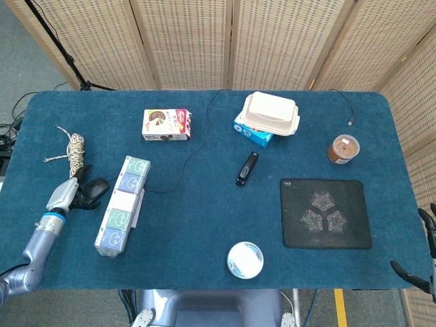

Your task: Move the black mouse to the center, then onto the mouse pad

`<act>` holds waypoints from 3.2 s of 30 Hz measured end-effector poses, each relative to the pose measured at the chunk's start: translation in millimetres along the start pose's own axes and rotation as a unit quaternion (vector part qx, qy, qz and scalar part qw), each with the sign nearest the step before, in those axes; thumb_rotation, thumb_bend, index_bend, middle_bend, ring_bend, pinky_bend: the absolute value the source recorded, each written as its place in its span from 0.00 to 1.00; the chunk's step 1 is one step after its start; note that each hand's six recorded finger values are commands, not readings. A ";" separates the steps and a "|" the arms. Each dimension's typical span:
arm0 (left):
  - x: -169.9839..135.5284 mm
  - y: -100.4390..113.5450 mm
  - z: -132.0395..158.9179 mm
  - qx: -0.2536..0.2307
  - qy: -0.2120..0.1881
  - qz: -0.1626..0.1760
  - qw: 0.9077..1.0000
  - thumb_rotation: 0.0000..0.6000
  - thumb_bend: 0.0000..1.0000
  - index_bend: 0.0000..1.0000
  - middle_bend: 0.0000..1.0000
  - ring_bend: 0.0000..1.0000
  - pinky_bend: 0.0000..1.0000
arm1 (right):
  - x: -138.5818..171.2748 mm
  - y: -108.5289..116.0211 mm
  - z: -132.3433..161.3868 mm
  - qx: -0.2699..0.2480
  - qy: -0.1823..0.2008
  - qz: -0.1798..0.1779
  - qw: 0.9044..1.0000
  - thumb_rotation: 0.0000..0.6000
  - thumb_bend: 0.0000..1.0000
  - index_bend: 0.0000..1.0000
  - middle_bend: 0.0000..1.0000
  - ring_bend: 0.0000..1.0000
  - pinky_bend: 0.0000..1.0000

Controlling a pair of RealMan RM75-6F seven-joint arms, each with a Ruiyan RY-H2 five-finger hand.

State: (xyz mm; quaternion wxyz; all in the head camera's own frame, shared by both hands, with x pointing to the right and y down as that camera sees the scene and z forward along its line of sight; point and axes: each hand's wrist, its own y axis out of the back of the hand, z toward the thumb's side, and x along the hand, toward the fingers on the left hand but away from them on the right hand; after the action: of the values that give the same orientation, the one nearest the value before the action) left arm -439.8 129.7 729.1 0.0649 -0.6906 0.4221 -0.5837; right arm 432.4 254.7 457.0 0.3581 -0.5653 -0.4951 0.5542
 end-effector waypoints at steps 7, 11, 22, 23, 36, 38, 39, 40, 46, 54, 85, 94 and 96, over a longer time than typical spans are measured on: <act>0.4 -1.0 -6.9 0.009 0.018 0.010 1.000 1.00 0.22 0.13 0.14 0.20 0.42 | 0.0 -1.5 0.7 -0.001 0.002 0.004 1.000 1.00 0.00 0.00 0.00 0.00 0.00; 1.1 -2.7 -6.7 0.015 0.022 0.016 1.000 1.00 0.25 0.26 0.25 0.28 0.48 | 0.2 -2.2 1.0 -0.003 0.002 0.007 1.000 1.00 0.00 0.00 0.00 0.00 0.00; 1.6 -6.9 -0.1 0.017 0.021 0.032 0.999 1.00 0.33 0.47 0.43 0.43 0.56 | -0.2 -1.9 0.8 -0.005 0.002 0.007 1.000 1.00 0.00 0.00 0.00 0.00 0.00; 1.6 -6.6 0.5 0.015 0.020 0.034 0.999 1.00 0.33 0.47 0.43 0.43 0.56 | -0.1 -1.5 0.7 -0.005 0.002 0.007 1.000 1.00 0.00 0.00 0.00 0.00 0.00; -12.0 39.4 7.3 -0.032 -0.001 0.083 0.996 1.00 0.32 0.47 0.43 0.43 0.56 | 0.1 -0.6 0.8 -0.011 0.003 0.008 1.000 1.00 0.00 0.00 0.00 0.00 0.00; -13.1 59.9 11.3 -0.035 -0.005 0.099 0.994 1.00 0.32 0.47 0.43 0.43 0.56 | 0.4 -0.7 1.3 -0.013 0.004 0.009 1.000 1.00 0.00 0.00 0.00 0.00 0.00; -13.3 68.7 13.9 -0.036 -0.007 0.105 0.994 1.00 0.32 0.47 0.43 0.43 0.56 | 0.5 -0.8 1.4 -0.013 0.004 0.010 1.000 1.00 0.00 0.00 0.00 0.00 0.00; -13.2 80.0 18.3 -0.037 -0.009 0.112 0.993 1.00 0.32 0.47 0.43 0.43 0.56 | 0.5 -1.1 1.5 -0.013 0.004 0.010 1.000 1.00 0.00 0.00 0.00 0.00 0.00; -6.1 113.0 43.1 -0.035 -0.016 0.134 0.990 1.00 0.32 0.47 0.43 0.43 0.56 | 0.2 -3.0 1.7 -0.011 0.004 0.013 1.000 1.00 0.00 0.00 0.00 0.00 0.00; 3.1 139.8 86.8 -0.037 -0.040 0.155 0.986 1.00 0.32 0.47 0.43 0.43 0.56 | -2.0 -7.9 0.4 -0.003 -0.001 0.019 1.000 1.00 0.00 0.00 0.00 0.00 0.00; -50.5 14.7 287.6 -0.066 -0.165 0.110 0.978 1.00 0.31 0.47 0.43 0.43 0.56 | -5.8 -7.1 -3.8 -0.007 -0.009 0.019 1.000 1.00 0.00 0.00 0.00 0.00 0.00; -57.4 -63.9 329.6 -0.062 -0.133 0.054 0.988 1.00 0.31 0.47 0.43 0.43 0.56 | -5.9 -4.5 -5.6 -0.017 -0.007 0.022 1.000 1.00 0.00 0.00 0.00 0.00 0.00; -55.6 -75.7 334.4 -0.065 -0.122 0.047 0.989 1.00 0.31 0.47 0.43 0.43 0.56 | -6.3 -5.1 -5.8 -0.018 -0.007 0.025 0.999 1.00 0.00 0.00 0.00 0.00 0.00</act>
State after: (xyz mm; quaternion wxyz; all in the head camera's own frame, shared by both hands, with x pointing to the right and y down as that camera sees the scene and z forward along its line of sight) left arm -111.4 79.6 627.7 0.0980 -0.7387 0.4800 -0.4629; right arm 437.9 250.8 464.4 0.3304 -0.5800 -0.4934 0.5576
